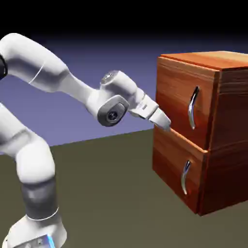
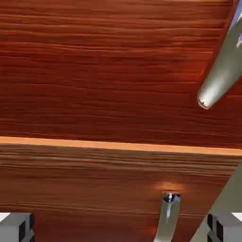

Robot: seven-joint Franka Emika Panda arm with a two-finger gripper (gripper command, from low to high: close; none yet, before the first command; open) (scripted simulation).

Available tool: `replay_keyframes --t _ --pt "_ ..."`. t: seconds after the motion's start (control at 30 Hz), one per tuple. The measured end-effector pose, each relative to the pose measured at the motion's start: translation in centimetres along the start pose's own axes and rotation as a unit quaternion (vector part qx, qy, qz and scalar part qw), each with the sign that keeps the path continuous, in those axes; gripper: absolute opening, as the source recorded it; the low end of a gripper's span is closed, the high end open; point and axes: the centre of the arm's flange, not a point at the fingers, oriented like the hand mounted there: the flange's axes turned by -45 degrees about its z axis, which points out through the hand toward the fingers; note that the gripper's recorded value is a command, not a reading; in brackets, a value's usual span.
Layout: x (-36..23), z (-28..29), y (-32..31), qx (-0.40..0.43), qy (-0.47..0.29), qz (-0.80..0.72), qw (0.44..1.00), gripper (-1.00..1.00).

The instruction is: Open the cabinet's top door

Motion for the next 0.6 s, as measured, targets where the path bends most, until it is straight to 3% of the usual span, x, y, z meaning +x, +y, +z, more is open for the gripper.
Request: replay_keyframes --t 0.27,0.6 --pt "-5.1 8.3 -2.1 -0.009 -0.138 -0.268 0.953 1.0" --pt "-13.6 15.6 -4.8 0.099 -0.239 -0.537 0.803 1.0"
